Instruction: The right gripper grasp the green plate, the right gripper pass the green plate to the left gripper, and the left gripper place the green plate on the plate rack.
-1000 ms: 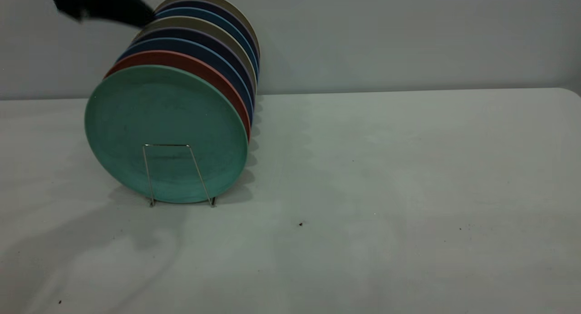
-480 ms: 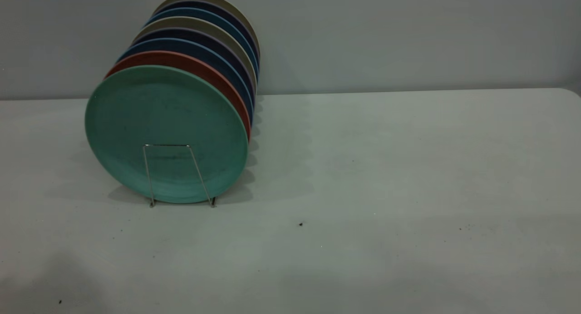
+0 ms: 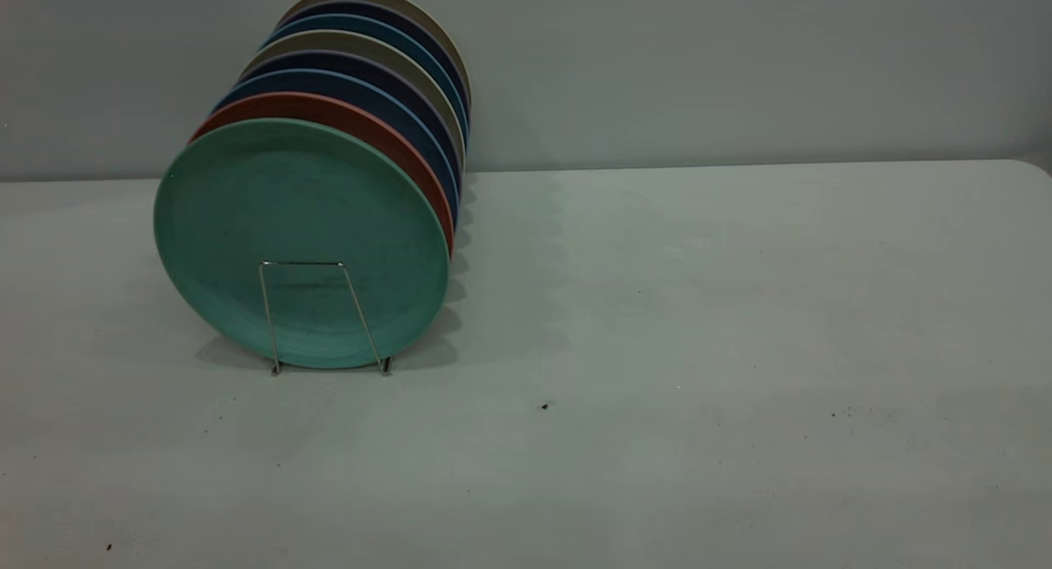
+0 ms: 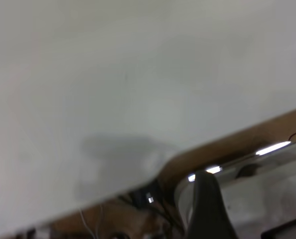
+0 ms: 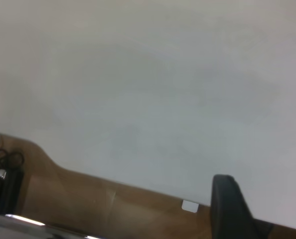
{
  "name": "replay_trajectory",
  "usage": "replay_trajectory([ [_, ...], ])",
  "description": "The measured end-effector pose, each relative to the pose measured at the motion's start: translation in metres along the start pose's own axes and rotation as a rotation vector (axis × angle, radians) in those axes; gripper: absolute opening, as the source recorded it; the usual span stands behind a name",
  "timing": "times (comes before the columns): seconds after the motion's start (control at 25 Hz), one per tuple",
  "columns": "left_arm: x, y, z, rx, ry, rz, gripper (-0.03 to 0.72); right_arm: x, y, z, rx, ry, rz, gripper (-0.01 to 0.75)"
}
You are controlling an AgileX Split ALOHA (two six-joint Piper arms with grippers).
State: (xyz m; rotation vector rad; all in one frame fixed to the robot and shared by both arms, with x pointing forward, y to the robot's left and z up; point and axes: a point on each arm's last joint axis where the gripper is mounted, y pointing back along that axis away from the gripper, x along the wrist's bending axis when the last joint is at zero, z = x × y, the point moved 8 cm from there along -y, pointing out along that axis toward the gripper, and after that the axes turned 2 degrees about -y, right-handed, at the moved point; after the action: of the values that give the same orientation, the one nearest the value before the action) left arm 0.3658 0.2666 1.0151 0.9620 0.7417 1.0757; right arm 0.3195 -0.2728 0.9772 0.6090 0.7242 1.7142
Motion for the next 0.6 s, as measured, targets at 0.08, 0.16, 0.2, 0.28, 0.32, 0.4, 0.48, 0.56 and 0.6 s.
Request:
replay_trajectory([
  [0.08,0.004,-0.011,-0.026,0.022,0.04,0.037,0.519,0.001,0.0,0.0,0.0,0.008,0.007,0.363],
  [0.16,0.009,-0.02,-0.046,0.035,0.07,0.081,0.519,0.001,0.0,0.0,0.0,0.012,0.011,0.363],
  [0.2,0.01,-0.024,-0.056,0.037,0.08,0.096,0.519,0.002,0.0,0.0,0.0,0.013,0.013,0.363],
  [0.28,0.011,-0.031,-0.069,0.014,0.091,0.117,0.519,0.003,0.0,0.0,-0.002,0.01,0.018,0.363],
  [0.32,0.011,-0.033,-0.073,-0.003,0.095,0.119,0.519,0.003,0.0,0.0,-0.004,0.007,0.022,0.363],
  [0.4,0.01,-0.029,-0.075,-0.062,0.094,0.129,0.519,0.003,0.001,0.0,-0.005,0.007,0.023,0.363],
  [0.48,0.01,-0.024,-0.075,-0.123,0.09,0.139,0.519,0.003,0.001,0.0,-0.005,0.007,0.023,0.363],
  [0.56,0.009,-0.019,-0.077,-0.17,0.086,0.146,0.519,0.003,0.001,0.0,-0.005,0.007,0.023,0.363],
  [0.6,0.008,-0.017,-0.078,-0.198,0.084,0.15,0.519,0.003,0.001,0.0,-0.005,0.007,0.023,0.363],
])
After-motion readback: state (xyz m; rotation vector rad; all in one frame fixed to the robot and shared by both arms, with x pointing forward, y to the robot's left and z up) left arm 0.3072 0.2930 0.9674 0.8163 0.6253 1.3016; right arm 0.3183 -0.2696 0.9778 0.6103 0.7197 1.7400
